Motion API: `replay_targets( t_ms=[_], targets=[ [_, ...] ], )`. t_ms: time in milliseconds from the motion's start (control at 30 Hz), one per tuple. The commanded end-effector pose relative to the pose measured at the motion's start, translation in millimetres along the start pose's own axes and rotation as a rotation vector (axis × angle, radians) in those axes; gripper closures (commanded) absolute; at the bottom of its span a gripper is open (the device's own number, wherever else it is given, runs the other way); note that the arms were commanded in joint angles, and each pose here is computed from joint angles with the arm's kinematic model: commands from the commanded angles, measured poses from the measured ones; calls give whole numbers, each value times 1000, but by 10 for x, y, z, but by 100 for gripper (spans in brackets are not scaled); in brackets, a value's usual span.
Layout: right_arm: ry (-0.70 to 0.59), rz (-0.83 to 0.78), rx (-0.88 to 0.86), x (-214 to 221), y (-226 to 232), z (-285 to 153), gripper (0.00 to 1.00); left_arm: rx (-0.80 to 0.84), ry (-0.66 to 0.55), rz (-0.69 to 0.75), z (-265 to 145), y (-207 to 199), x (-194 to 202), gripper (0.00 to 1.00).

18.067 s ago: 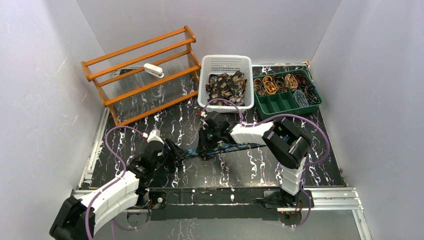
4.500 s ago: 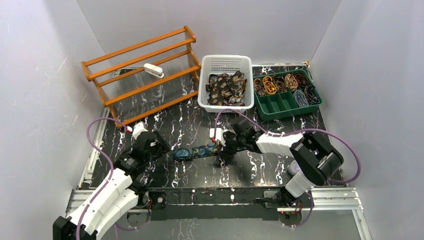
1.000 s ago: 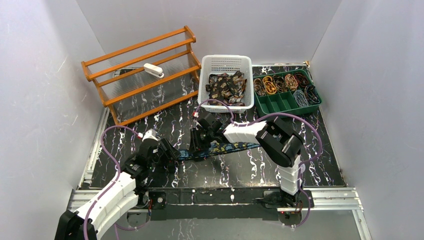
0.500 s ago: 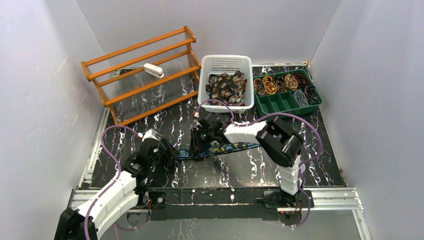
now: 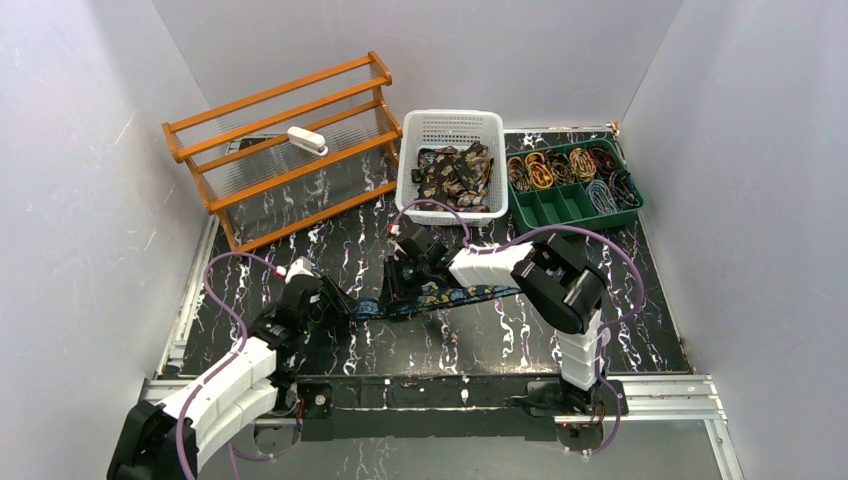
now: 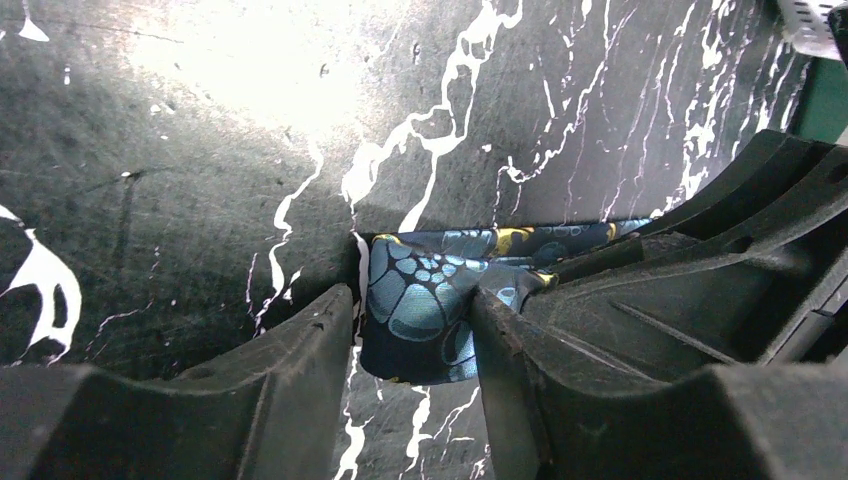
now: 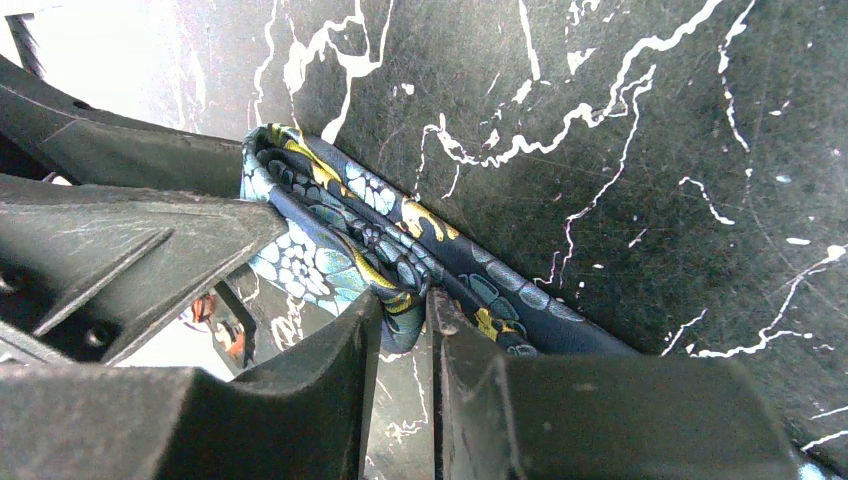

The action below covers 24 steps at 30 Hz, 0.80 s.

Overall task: Roll the ties
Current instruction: Roll the tie at the center of the board.

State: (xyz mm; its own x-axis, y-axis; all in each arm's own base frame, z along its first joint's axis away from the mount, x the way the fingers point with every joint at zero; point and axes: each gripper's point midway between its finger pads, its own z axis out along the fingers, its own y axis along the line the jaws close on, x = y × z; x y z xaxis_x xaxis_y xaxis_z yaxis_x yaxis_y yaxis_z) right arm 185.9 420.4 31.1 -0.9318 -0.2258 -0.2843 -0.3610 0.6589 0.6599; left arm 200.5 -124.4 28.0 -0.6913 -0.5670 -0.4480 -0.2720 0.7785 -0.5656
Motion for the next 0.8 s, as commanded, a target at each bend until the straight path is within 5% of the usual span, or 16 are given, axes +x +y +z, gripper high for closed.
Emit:
replay_targets(
  t_ms=[0, 467, 767],
  targets=[
    [49, 24, 89, 199, -302, 62, 69, -10, 30, -19, 83, 158, 154, 55],
    [42, 26, 67, 177, -257, 88, 69, -31, -10, -10, -40, 197, 76, 50],
    [48, 14, 72, 170, -268, 77, 69, -76, 80, 33, -24, 214, 173, 51]
  ],
)
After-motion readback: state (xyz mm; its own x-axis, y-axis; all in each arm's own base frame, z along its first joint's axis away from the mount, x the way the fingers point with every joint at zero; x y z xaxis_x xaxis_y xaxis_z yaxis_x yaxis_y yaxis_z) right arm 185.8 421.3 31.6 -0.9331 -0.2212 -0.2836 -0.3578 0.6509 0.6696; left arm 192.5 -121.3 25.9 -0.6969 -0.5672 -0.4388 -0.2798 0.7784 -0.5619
